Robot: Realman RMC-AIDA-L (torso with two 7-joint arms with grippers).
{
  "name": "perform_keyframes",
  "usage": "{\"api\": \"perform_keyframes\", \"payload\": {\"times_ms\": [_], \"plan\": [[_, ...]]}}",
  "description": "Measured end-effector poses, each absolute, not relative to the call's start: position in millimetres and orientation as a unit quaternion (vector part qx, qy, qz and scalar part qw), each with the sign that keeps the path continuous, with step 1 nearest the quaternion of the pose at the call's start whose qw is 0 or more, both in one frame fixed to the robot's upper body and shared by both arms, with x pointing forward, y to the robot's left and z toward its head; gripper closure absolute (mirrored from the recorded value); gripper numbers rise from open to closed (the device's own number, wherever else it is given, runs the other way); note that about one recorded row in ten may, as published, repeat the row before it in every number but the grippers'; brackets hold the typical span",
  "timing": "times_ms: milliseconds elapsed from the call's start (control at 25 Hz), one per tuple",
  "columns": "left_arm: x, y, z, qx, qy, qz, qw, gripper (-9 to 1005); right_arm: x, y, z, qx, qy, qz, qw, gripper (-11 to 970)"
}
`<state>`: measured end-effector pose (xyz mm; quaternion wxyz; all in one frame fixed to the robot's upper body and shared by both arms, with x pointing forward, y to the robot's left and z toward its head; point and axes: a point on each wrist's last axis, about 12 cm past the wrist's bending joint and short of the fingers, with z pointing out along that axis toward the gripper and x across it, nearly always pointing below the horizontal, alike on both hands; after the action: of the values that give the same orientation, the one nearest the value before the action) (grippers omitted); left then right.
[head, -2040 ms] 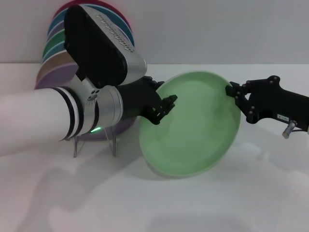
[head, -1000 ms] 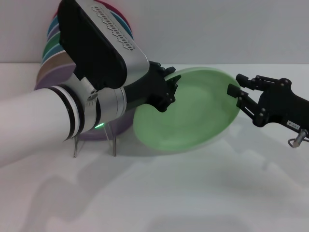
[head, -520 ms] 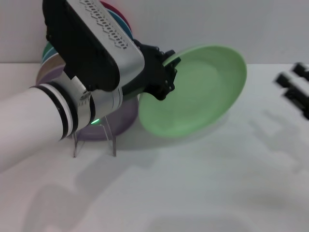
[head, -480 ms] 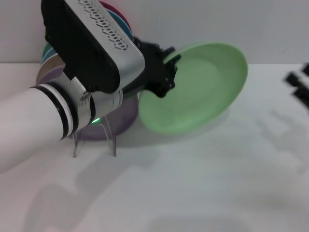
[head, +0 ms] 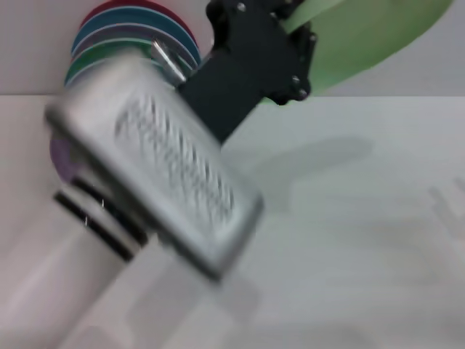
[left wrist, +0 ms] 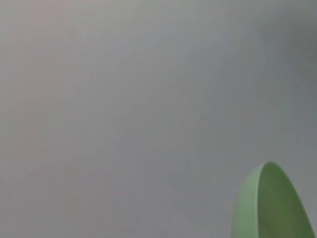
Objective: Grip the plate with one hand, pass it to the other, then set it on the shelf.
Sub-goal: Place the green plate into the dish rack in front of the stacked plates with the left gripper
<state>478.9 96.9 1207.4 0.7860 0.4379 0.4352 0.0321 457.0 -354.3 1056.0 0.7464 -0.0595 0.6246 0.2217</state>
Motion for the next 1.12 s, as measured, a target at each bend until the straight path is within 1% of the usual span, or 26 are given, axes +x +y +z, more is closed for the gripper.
{"api": "perform_keyframes", "payload": {"times_ms": [120, 200, 240, 280, 320, 360, 400, 440, 480, 600, 640, 680, 760, 840, 1040, 1120], "plan": [[461, 101, 1197, 0.427, 0.366, 0.031, 0.826, 914, 455, -352, 1052, -0.062, 0.629, 0.218, 0.744, 381], [455, 108, 1187, 0.414, 0.342, 0.009, 0.843, 914, 454, -351, 1050, -0.063, 0.631, 0.216, 0.742, 381], [452, 120, 1175, 0.395, 0.331, -0.021, 0.856, 914, 453, -349, 1046, -0.067, 0.634, 0.208, 0.741, 381], [452, 120, 1175, 0.395, 0.331, -0.021, 0.856, 914, 453, -349, 1046, -0.067, 0.634, 0.208, 0.741, 381], [451, 129, 1168, 0.383, 0.327, -0.038, 0.863, 914, 452, -347, 1044, -0.075, 0.636, 0.200, 0.742, 381], [451, 148, 1160, 0.361, 0.318, -0.061, 0.875, 914, 453, -346, 1044, -0.077, 0.636, 0.200, 0.741, 381], [451, 148, 1160, 0.361, 0.318, -0.061, 0.875, 914, 453, -346, 1044, -0.077, 0.636, 0.200, 0.741, 381], [451, 170, 1149, 0.339, 0.310, -0.083, 0.884, 914, 455, -344, 1044, -0.080, 0.636, 0.202, 0.741, 381], [451, 170, 1149, 0.339, 0.310, -0.083, 0.884, 914, 455, -344, 1044, -0.080, 0.636, 0.202, 0.741, 381], [458, 204, 1134, 0.324, 0.292, -0.096, 0.895, 914, 458, -343, 1045, -0.083, 0.634, 0.205, 0.741, 381], [467, 225, 1126, 0.324, 0.285, -0.111, 0.895, 914, 460, -342, 1045, -0.084, 0.634, 0.206, 0.741, 381], [467, 225, 1126, 0.324, 0.285, -0.111, 0.895, 914, 460, -342, 1045, -0.084, 0.634, 0.206, 0.741, 381], [475, 242, 1119, 0.333, 0.287, -0.128, 0.889, 914, 460, -340, 1045, -0.088, 0.635, 0.208, 0.739, 381], [489, 267, 1111, 0.356, 0.300, -0.148, 0.873, 913, 460, -338, 1043, -0.096, 0.636, 0.208, 0.737, 381], [496, 282, 1106, 0.376, 0.320, -0.126, 0.860, 913, 459, -337, 1042, -0.099, 0.637, 0.205, 0.737, 380], [497, 285, 1106, 0.389, 0.319, -0.115, 0.857, 913, 459, -337, 1042, -0.099, 0.636, 0.206, 0.737, 380]]}}
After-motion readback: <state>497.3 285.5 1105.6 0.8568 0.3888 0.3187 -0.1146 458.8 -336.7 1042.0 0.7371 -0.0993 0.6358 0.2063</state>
